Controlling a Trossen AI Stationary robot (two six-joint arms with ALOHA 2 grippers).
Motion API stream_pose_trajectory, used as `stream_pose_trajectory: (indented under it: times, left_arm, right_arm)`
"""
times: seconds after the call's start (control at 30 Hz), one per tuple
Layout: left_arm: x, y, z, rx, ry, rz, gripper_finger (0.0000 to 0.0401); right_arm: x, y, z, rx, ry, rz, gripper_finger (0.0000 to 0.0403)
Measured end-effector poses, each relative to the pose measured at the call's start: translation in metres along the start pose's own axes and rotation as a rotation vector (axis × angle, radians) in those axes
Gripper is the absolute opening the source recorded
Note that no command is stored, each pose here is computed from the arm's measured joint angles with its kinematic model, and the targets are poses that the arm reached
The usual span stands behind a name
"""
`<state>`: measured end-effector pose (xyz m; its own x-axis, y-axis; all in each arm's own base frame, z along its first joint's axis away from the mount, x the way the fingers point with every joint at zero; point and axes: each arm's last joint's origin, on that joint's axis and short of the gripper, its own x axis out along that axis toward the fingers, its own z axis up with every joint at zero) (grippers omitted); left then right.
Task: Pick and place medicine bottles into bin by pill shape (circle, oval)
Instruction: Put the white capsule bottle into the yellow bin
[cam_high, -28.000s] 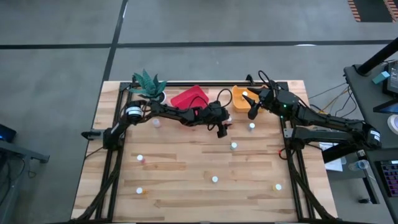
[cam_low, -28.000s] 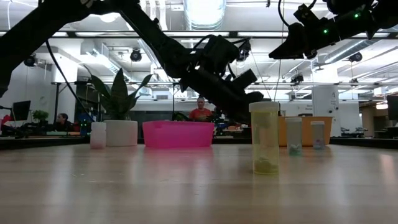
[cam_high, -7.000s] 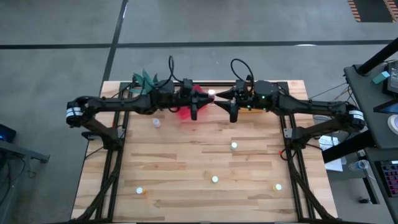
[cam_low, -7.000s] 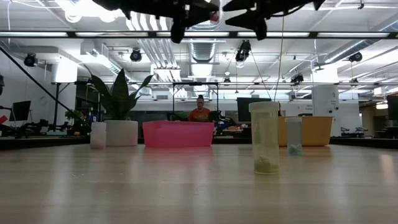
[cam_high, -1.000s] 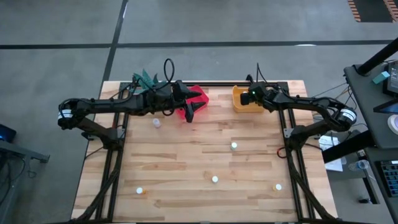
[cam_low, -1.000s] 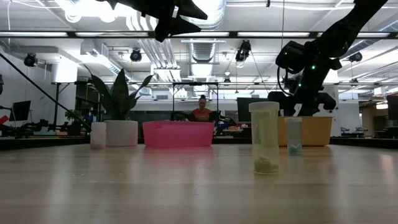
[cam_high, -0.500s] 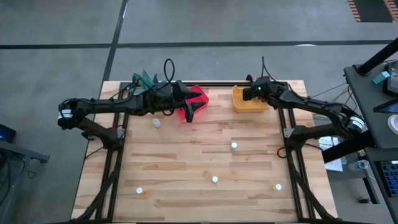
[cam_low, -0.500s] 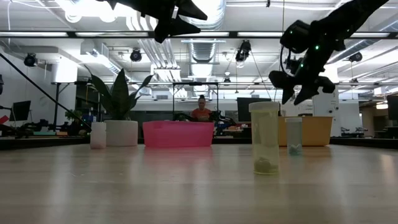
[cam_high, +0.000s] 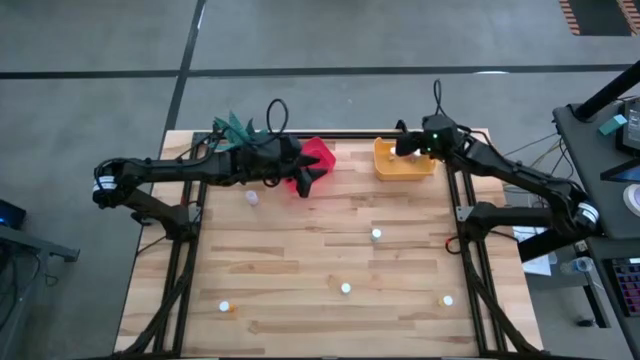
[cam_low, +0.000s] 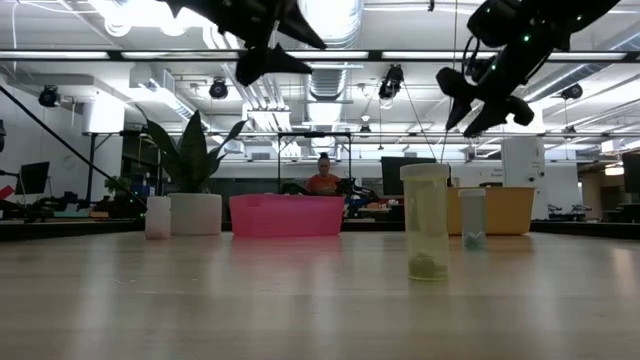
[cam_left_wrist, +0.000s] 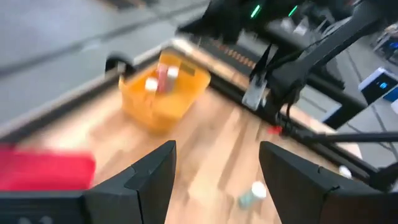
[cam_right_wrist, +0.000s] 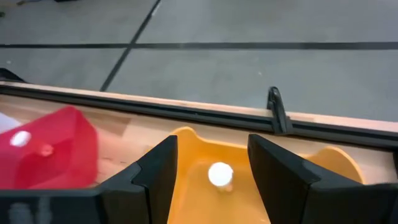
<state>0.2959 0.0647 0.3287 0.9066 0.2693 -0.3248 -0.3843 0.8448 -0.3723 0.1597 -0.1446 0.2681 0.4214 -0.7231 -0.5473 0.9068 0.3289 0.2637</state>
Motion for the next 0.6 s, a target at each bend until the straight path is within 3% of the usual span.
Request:
stream_pose_trajectory:
  times: [0.13, 0.27, 0.47, 0.6]
  left_arm:
    - [-0.003, 0.004, -0.011, -0.089, 0.143, 0.01, 0.0215]
    - [-0.01, 0.01, -0.03, -0.21, 0.37, 0.056, 0.0215]
    - [-0.028, 0.026, -0.057, -0.332, 0.687, 0.266, 0.0215]
    - [-0.038, 0.038, -0.064, -0.407, 0.788, 0.413, 0.0215]
  right_arm:
    - [-0.006, 0.001, 0.005, 0.006, -0.012, 0.024, 0.0187]
    - [-0.009, 0.002, 0.007, 0.007, -0.014, 0.04, 0.0187]
    - [-0.009, 0.002, 0.007, 0.003, 0.0, 0.038, 0.0187]
    - [-0.009, 0.002, 0.007, -0.004, 0.0, 0.039, 0.0187]
